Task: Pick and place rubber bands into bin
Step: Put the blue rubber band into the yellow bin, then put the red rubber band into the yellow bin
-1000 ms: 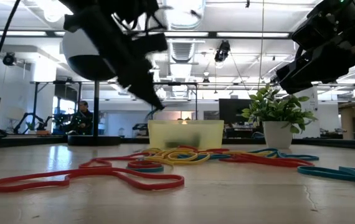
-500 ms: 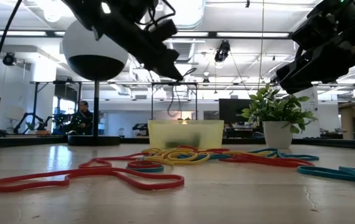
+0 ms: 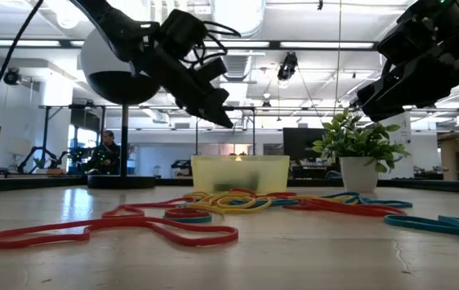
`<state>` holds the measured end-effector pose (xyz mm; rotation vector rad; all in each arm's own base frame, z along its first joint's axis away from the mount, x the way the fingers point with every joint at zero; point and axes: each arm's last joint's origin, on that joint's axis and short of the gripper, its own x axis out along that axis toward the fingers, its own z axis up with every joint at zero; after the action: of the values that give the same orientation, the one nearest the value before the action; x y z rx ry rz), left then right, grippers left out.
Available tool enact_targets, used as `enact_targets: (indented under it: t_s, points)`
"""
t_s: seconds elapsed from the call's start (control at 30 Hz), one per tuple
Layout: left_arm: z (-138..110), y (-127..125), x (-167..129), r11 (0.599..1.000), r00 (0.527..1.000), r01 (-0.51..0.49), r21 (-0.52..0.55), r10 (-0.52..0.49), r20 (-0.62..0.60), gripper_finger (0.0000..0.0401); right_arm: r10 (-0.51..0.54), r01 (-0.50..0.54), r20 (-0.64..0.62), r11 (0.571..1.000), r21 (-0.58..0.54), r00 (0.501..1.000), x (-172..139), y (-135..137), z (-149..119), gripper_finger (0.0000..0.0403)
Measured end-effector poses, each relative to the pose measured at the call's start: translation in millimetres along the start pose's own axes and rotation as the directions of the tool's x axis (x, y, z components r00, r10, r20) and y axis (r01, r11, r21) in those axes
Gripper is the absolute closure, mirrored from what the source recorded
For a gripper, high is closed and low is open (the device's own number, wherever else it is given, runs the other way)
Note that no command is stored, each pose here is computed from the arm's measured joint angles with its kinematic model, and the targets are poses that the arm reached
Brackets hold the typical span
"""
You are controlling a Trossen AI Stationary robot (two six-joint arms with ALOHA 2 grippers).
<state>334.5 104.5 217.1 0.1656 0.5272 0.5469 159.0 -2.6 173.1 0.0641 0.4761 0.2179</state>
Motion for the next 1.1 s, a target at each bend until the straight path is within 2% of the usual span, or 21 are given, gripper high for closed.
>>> enact_targets:
  t_s: [0.2,0.33,0.43,0.6,0.77,0.93,1.1]
  points:
    - [0.7,-1.4,1.0,1.0,1.0,0.008,0.0,-0.008,0.001,0.0288,0.0,0.0,-0.001,1.0,0.0,1.0,0.0,0.0,-0.1,0.0283]
    - [2.5,-13.1,-11.5,0.984,0.984,0.177,0.001,-0.177,-0.015,0.027,0.0,0.0,-0.009,1.0,0.003,1.0,0.9,-0.2,-0.9,0.0287]
    - [-2.7,-25.5,-25.9,0.951,0.944,0.309,-0.024,-0.31,-0.115,0.027,0.0,0.0,-0.015,1.0,0.001,1.0,1.0,-0.3,-1.4,0.0289]
    - [-20.8,-60.3,-50.6,0.91,0.854,0.411,-0.058,-0.407,-0.324,0.027,0.0,0.0,-0.015,1.0,-0.01,1.0,1.0,-0.3,-1.5,0.0294]
    - [-27.3,-93.0,-72.3,0.883,0.797,0.458,-0.107,-0.461,-0.39,0.027,0.001,-0.001,-0.016,1.0,-0.018,1.0,1.1,-0.2,-1.7,0.0301]
    - [-28.4,-112.2,-85.7,0.866,0.777,0.483,-0.132,-0.493,-0.391,0.027,0.0,-0.001,-0.014,1.0,-0.019,1.0,1.1,-0.3,-1.5,0.0309]
    - [-35.8,-124.3,-84.4,0.868,0.765,0.478,-0.137,-0.488,-0.42,0.027,0.0,-0.001,-0.014,1.0,-0.015,1.0,1.1,-0.3,-1.4,0.0315]
